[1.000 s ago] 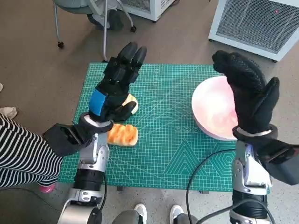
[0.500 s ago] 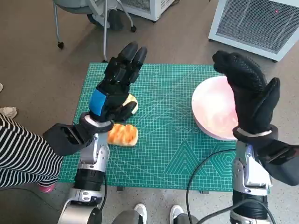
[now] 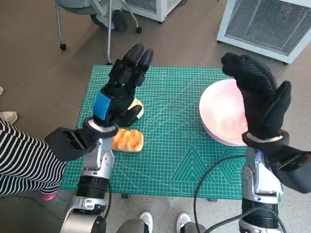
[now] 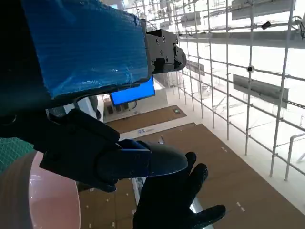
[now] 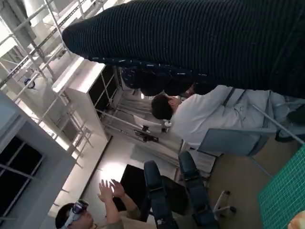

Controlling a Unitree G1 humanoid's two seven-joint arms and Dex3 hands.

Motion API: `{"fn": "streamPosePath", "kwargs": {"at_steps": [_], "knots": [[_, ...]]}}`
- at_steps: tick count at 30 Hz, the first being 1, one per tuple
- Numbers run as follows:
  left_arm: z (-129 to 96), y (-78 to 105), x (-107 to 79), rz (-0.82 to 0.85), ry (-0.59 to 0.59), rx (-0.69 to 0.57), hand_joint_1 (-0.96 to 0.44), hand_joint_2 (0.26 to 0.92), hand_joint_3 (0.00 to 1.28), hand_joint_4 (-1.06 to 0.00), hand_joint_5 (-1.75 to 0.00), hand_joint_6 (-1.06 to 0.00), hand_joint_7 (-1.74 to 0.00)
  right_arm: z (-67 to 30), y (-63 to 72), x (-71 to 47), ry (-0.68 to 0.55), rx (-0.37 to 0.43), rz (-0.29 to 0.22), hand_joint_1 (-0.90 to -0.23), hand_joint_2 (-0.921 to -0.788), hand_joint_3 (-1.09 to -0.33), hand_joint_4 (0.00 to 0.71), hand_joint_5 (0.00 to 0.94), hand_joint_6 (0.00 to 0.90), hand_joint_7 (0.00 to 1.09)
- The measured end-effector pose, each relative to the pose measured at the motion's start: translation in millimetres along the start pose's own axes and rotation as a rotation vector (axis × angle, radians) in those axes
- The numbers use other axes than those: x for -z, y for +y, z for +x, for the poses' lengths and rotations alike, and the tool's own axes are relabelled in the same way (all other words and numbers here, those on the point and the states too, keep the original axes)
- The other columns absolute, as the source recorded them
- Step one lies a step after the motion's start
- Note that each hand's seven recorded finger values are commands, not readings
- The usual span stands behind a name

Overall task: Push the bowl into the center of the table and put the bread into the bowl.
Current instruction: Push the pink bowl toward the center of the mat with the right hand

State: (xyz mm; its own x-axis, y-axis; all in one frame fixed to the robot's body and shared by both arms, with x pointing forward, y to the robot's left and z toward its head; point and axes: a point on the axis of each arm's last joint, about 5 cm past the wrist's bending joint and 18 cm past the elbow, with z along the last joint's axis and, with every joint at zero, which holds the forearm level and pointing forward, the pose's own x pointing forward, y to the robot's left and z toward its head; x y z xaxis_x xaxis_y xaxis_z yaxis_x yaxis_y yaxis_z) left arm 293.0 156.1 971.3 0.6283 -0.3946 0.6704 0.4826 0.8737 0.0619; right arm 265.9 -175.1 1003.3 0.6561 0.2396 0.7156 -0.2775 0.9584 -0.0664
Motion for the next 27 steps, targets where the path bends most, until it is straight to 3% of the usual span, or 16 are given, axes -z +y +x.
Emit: {"fn": "streamPosePath", "kwargs": {"at_steps": [21, 27], "knots": [[1, 0.5, -2.2, 0.004, -0.010, 0.001, -0.78, 0.921, 0.42, -0.05, 0.00, 0.00, -0.32, 0.0, -0.3, 0.0, 0.002, 0.002, 0.000, -0.747, -0.921, -0.629, 0.172, 0.001, 0.139, 0.36], [1, 1.1, -2.3, -0.001, -0.012, 0.000, -0.77, 0.921, 0.40, -0.05, 0.00, 0.00, -0.35, -3.7, -14.2, -4.9, -0.002, 0.023, -0.034, -0.735, -0.921, -0.683, 0.159, 0.000, 0.112, 0.34]]}}
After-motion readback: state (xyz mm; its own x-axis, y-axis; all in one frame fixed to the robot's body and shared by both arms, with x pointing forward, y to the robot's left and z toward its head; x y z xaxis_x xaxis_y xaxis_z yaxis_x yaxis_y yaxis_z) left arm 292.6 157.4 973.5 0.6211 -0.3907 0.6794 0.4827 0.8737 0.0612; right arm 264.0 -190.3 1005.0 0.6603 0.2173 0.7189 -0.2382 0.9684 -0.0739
